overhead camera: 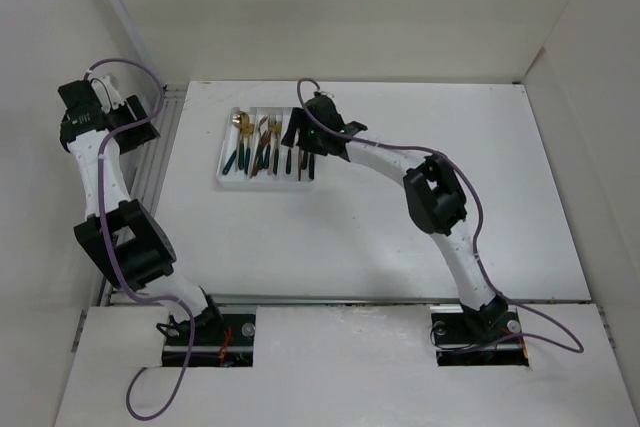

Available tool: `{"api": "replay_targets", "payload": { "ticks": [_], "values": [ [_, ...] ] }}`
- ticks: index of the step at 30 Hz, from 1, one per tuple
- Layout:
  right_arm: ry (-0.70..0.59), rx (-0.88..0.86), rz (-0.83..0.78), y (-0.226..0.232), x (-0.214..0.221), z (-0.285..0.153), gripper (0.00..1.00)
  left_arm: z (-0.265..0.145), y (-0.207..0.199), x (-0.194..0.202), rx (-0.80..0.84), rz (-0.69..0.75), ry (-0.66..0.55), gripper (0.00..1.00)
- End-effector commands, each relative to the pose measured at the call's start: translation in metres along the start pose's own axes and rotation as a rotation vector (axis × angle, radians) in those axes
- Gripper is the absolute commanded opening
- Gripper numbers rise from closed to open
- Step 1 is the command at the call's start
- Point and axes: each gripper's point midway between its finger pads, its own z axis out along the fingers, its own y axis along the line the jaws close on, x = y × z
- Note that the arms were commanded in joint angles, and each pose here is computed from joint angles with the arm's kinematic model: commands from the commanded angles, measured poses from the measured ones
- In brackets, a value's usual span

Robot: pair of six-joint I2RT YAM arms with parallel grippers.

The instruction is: Sort the eating utensils into containers

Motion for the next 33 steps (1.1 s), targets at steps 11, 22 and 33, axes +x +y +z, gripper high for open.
{"api": "replay_targets", "payload": {
  "ticks": [11, 22, 33],
  "values": [
    [-0.455, 0.178, -0.092, -0.151, -0.249, -0.225, 1.0, 0.0, 0.01, -0.024, -0.056, 0.022, -0.037, 0.6],
    [-0.572, 0.713, 0.126, -0.319, -0.254, -0.358, 1.0, 0.019, 0.008, -0.032, -0.01, 0.02, 0.003, 0.6],
    [-0.585, 0.698, 0.159, -0.313, -0.253, -0.363, 1.0, 0.029, 0.003, -0.031, 0.015, -0.001, 0.031, 0.61]
  ]
}}
